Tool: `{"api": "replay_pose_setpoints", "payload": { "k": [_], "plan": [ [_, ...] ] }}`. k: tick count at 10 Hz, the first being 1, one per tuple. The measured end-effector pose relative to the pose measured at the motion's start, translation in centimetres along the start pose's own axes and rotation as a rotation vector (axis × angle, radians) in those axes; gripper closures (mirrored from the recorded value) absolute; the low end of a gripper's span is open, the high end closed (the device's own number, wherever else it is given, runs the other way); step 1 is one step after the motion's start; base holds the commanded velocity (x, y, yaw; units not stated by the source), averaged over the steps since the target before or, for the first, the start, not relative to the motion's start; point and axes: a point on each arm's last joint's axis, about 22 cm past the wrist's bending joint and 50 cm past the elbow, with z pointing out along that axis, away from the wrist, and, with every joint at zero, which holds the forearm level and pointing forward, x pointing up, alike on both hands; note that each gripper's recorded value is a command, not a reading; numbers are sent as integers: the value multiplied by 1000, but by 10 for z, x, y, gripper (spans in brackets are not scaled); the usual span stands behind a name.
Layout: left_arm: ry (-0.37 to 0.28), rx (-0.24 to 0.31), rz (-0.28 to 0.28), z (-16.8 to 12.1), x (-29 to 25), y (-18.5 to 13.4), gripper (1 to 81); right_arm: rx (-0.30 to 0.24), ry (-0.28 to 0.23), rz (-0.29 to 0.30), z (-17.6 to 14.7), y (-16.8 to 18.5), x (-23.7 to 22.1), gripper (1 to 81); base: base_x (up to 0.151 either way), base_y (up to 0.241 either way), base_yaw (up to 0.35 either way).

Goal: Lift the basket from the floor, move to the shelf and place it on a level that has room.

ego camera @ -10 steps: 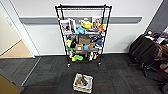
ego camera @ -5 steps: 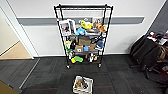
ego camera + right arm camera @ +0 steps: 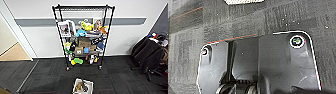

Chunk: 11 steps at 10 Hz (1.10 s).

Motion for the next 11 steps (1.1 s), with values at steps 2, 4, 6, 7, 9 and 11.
{"api": "replay_pose_setpoints", "payload": {
  "k": [2, 4, 6, 7, 9, 11],
  "plan": [
    [0, 1, -1, 0, -2, -1, 10, 0, 0, 0, 0, 0, 0, 10, 121, 0, 0],
    [1, 3, -1, -1, -1, -2, 10, -1, 0, 0, 0, 0, 0, 10, 121, 0, 0],
    [0, 2, -1, -1, -2, -2, 10, -2, 0, 0, 0, 1, 0, 10, 121, 0, 0],
    [0, 3, -1, -1, -2, -2, 10, -2, 0, 0, 0, 0, 0, 10, 121, 0, 0],
    [1, 3, -1, -1, -2, -2, 10, -1, 0, 0, 1, -1, 0, 10, 120, 0, 0],
    [1, 2, -1, -1, -1, -2, 10, -1, 0, 0, 1, 0, 0, 10, 107, 0, 0]
  ]
}}
